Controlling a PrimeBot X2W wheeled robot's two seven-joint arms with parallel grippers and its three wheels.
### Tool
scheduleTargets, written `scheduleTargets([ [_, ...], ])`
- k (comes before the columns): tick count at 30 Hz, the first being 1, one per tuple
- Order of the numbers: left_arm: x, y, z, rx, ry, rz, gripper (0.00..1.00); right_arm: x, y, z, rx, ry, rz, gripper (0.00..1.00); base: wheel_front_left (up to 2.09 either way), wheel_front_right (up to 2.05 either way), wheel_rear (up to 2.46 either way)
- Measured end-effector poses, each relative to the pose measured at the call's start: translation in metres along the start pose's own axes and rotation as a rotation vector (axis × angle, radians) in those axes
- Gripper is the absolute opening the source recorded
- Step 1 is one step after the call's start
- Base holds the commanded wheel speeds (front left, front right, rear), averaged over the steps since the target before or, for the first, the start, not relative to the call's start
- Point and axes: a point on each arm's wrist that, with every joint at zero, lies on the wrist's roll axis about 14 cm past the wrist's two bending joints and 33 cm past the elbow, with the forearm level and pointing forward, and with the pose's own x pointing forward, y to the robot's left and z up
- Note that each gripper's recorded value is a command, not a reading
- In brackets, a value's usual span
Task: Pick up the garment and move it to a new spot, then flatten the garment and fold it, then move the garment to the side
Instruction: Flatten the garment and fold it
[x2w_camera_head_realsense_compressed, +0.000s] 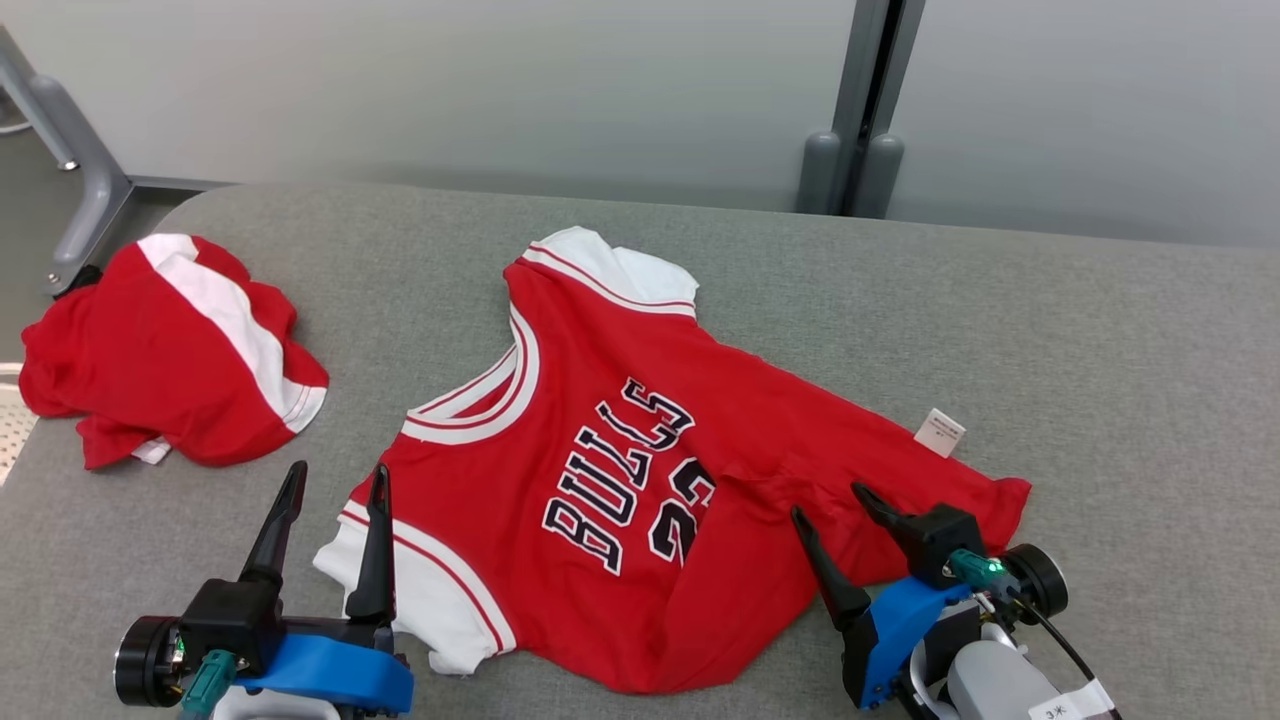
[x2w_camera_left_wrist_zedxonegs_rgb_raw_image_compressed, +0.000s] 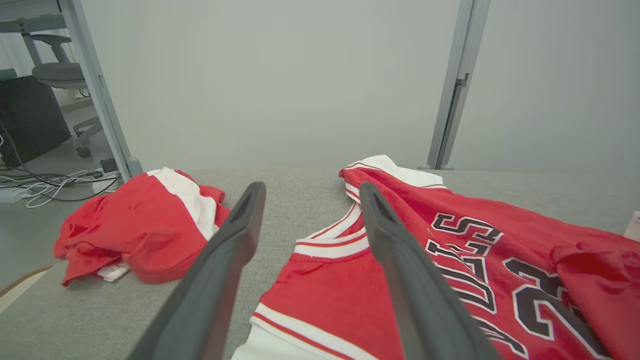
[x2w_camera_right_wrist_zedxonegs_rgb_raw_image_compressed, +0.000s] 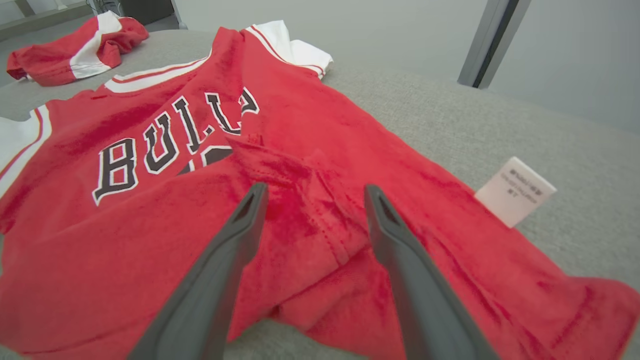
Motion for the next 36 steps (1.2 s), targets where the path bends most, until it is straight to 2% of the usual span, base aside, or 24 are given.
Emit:
scheduleTargets([
  [6,0.002,0.004,0.000,-0.001,0.003,0.012,1.00,0.007,0.002,-0.018,-0.012,0.071,0.023,1.00,0.00,0.00,0.00],
  [7,0.002,0.005,-0.001,-0.003,0.004,0.014,1.00,0.008,0.003,-0.021,-0.012,0.084,0.027,0.95,0.00,0.00,0.00],
  [8,0.002,0.005,-0.001,-0.003,0.006,0.016,1.00,0.008,0.004,-0.022,-0.011,0.088,0.031,0.13,0.00,0.00,0.00],
  [9,0.002,0.005,-0.002,-0.003,0.007,0.016,1.00,0.010,0.005,-0.021,-0.012,0.085,0.034,0.00,0.00,0.00,0.00],
  [16,0.004,0.005,-0.003,-0.006,0.010,0.014,1.00,0.013,-0.003,-0.012,0.002,0.062,0.013,0.00,0.00,0.00,0.00],
  [20,0.007,0.000,-0.003,-0.010,0.009,0.000,1.00,0.018,-0.029,0.022,-0.012,-0.032,-0.042,0.00,0.00,0.00,0.00],
  [31,0.018,-0.027,-0.007,-0.024,0.019,-0.082,1.00,-0.002,-0.085,0.072,-0.038,-0.184,-0.180,0.00,0.00,0.00,0.00],
  [36,0.025,-0.045,-0.009,-0.032,0.024,-0.136,1.00,-0.028,-0.095,0.058,0.026,-0.189,-0.242,0.00,0.00,0.00,0.00],
])
